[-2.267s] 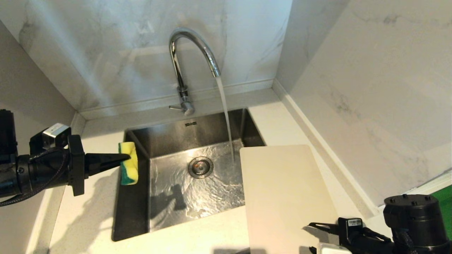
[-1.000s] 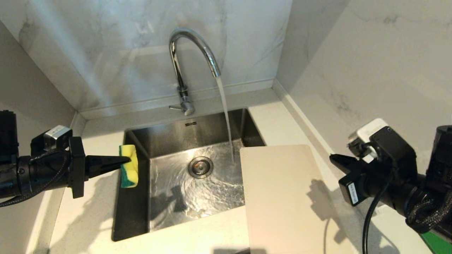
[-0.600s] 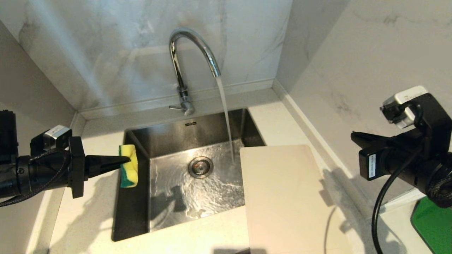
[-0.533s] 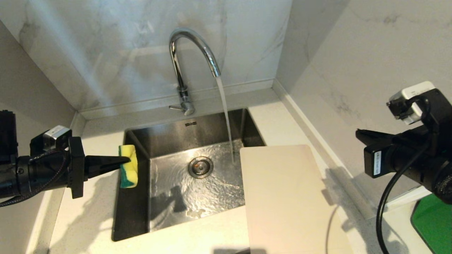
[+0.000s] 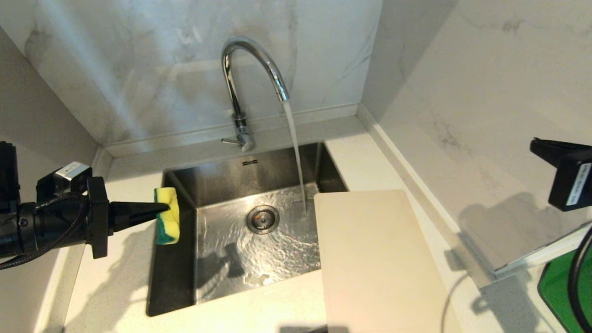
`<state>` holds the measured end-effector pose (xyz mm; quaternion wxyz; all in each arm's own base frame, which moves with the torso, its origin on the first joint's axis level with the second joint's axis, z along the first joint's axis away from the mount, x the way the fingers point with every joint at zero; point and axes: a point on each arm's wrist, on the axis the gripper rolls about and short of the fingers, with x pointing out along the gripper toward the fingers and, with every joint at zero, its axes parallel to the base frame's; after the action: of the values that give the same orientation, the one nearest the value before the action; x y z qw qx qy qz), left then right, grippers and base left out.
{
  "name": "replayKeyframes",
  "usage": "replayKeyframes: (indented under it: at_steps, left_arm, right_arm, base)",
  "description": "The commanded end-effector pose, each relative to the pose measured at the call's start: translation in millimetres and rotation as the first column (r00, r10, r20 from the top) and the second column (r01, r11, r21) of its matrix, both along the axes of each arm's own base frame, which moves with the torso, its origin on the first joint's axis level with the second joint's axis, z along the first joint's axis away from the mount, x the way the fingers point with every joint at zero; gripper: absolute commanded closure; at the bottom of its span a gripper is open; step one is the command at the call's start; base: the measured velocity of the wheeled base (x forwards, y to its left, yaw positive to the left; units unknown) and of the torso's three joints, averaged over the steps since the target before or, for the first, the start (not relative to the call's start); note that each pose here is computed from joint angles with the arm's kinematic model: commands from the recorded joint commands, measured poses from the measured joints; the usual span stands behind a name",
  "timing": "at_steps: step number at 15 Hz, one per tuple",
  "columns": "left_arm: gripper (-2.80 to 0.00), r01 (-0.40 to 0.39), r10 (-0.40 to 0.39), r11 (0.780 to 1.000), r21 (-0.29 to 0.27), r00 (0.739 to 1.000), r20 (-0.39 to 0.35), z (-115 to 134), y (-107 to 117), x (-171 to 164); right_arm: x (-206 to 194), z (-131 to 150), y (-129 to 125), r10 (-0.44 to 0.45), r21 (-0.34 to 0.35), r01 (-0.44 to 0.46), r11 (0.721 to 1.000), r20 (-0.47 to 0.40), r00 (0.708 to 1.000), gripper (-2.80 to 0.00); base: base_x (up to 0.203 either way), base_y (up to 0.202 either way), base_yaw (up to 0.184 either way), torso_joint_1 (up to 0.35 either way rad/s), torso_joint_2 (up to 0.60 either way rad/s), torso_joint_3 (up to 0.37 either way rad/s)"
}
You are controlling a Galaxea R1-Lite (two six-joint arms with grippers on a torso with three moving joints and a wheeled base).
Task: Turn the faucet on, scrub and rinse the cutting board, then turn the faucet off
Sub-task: Put down the cleaning cloth
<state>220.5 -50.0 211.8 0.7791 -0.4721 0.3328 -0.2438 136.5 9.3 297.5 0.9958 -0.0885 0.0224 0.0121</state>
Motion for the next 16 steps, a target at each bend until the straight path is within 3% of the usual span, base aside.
replayKeyframes:
  at_steps: [1,7,11,16]
  left_arm:
    - [0.00,0.001,-0.001,1.000,-0.005,1.000,-0.003,0.0,0.0,-0.2]
    - [0.00,0.001,-0.001,1.000,-0.006,1.000,0.000,0.8,0.0,-0.5]
    - [0.00,0.004,-0.004,1.000,-0.008,1.000,0.011,9.2,0.2,-4.0]
    - [0.00,0.009,-0.009,1.000,-0.008,1.000,-0.002,6.7,0.3,-3.0]
  right_arm:
    - [-34.8,12.5,-4.0,-0.013,0.007,0.013,1.000,0.073,0.997,0.00]
    - [-114.1,9.3,-9.2,-0.019,0.063,0.012,0.998,0.115,0.993,0.00]
    - [-164.6,-24.7,-13.2,-0.063,0.075,0.058,0.995,0.056,0.996,0.00]
    - [-186.2,-59.5,-14.4,-0.281,0.065,0.281,0.957,-0.021,0.960,0.00]
  base:
    - [0.000,0.000,0.000,0.000,0.00,0.000]
    - [0.000,0.000,0.000,0.000,0.00,0.000]
    - [0.000,0.000,0.000,0.000,0.00,0.000]
    - [0.000,0.000,0.000,0.000,0.00,0.000]
